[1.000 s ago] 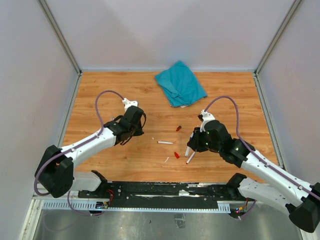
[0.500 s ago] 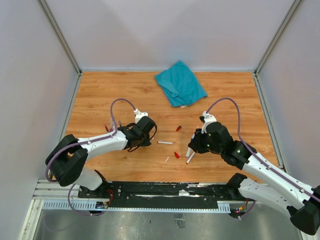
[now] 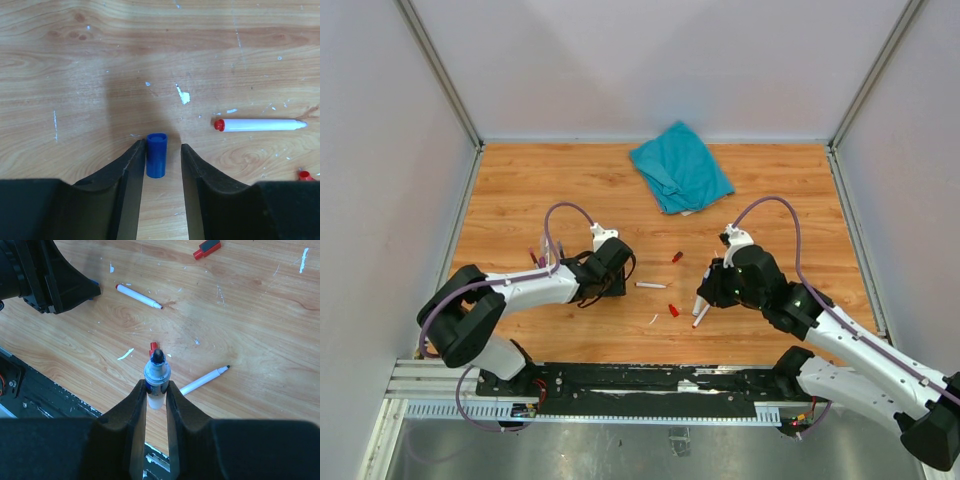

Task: Insert the pens into the pen caps
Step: Place the pen cap at the center of the board, then adjust the pen.

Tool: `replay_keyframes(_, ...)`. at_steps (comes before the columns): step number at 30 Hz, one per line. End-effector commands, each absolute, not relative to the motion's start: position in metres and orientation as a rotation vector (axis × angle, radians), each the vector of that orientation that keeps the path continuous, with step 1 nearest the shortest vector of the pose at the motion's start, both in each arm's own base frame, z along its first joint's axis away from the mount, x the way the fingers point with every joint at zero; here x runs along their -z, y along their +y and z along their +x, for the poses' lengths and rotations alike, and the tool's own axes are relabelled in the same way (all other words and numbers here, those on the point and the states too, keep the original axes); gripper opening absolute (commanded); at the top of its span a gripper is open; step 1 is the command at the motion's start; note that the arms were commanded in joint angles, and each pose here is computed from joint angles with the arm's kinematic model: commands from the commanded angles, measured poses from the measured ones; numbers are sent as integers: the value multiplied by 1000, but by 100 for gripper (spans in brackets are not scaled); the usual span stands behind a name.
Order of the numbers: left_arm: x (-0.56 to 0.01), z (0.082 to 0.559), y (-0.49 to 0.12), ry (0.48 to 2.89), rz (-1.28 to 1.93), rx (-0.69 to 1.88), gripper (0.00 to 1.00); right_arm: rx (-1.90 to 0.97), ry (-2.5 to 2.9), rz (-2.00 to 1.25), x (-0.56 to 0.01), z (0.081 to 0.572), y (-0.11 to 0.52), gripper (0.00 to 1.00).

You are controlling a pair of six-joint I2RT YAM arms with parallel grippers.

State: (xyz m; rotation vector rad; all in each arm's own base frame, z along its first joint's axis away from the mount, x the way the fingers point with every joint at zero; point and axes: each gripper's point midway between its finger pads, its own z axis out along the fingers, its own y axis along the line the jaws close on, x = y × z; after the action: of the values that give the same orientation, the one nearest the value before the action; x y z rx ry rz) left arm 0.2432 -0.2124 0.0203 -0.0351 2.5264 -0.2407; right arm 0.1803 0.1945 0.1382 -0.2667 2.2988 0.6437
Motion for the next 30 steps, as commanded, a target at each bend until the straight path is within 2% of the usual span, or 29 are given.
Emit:
replay_keyframes(1,-19,240,-218,2514,-39,270,43,-629,2281,-238,-139,181,190,1)
replay_keyframes(5,-36,243,-217,2462,-38,296,50,-634,2258,-215,-143,184,190,1)
replay_keyframes(11,-66,244,-219,2366,40,375,51,-689,2193,-80,-151,192,192,0)
replay_keyframes(16,-102,230,-233,2216,154,615,52,-770,2117,-75,-166,201,205,2)
replay_keyframes(21,-144,210,-242,2052,256,818,54,-863,2105,-131,-169,211,235,2)
replay_keyframes(30,-156,190,-238,1990,370,881,54,-1122,2120,-271,-188,226,312,1)
